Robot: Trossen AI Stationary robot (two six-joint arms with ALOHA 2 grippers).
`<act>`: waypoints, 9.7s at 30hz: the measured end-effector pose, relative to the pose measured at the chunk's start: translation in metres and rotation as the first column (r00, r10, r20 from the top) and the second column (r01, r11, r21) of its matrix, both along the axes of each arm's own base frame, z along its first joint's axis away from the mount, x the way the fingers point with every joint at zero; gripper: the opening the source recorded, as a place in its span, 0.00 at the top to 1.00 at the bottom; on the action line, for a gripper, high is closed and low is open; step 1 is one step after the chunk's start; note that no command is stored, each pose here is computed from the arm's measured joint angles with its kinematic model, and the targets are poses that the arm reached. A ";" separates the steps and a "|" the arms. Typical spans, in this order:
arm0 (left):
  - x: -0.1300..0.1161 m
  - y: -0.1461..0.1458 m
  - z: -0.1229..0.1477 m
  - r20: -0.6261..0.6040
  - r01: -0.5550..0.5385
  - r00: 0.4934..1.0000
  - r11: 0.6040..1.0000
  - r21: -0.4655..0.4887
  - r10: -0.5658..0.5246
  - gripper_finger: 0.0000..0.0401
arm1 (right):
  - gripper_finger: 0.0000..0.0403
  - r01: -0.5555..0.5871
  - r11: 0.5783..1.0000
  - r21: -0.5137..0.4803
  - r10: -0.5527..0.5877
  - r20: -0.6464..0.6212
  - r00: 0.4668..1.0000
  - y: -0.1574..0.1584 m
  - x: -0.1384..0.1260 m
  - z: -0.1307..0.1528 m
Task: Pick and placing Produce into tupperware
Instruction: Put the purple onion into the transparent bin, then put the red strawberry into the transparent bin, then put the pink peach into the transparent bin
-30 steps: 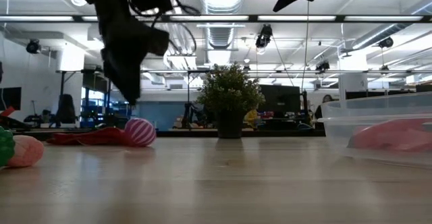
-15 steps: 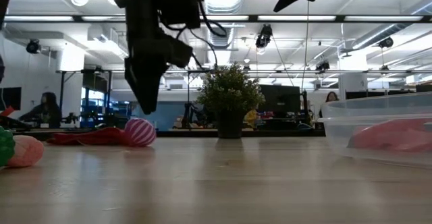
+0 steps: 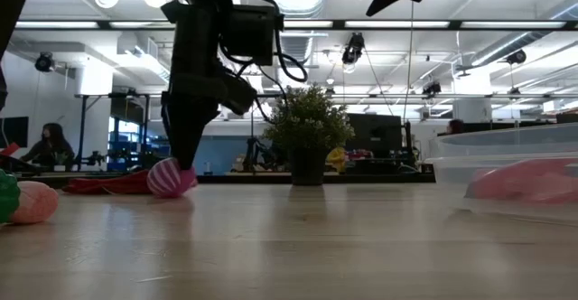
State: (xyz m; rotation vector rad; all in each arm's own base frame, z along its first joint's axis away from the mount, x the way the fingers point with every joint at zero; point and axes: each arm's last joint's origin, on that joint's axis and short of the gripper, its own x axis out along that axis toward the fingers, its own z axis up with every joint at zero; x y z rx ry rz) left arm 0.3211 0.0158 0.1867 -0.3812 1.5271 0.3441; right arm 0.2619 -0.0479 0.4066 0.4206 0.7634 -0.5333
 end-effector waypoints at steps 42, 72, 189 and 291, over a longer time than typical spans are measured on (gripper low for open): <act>-0.015 -0.017 -0.022 -0.068 -0.024 0.997 1.000 0.016 0.025 0.48 | 0.38 0.002 1.000 0.001 -0.002 -0.004 1.000 0.000 0.000 0.000; 0.067 -0.012 0.113 0.529 0.047 0.848 0.999 -0.003 -0.038 0.57 | 0.38 0.163 0.986 -0.032 -0.159 0.105 0.982 0.002 -0.056 0.030; -0.047 0.033 -0.022 0.101 0.508 0.841 0.841 0.188 -0.531 0.66 | 0.38 0.328 0.945 -0.009 -0.328 -0.030 0.944 0.011 -0.109 0.024; -0.081 -0.103 0.072 0.140 -0.507 0.839 0.849 -0.150 0.526 0.49 | 0.38 0.271 0.962 -0.026 -0.272 -0.103 0.957 0.013 -0.116 0.019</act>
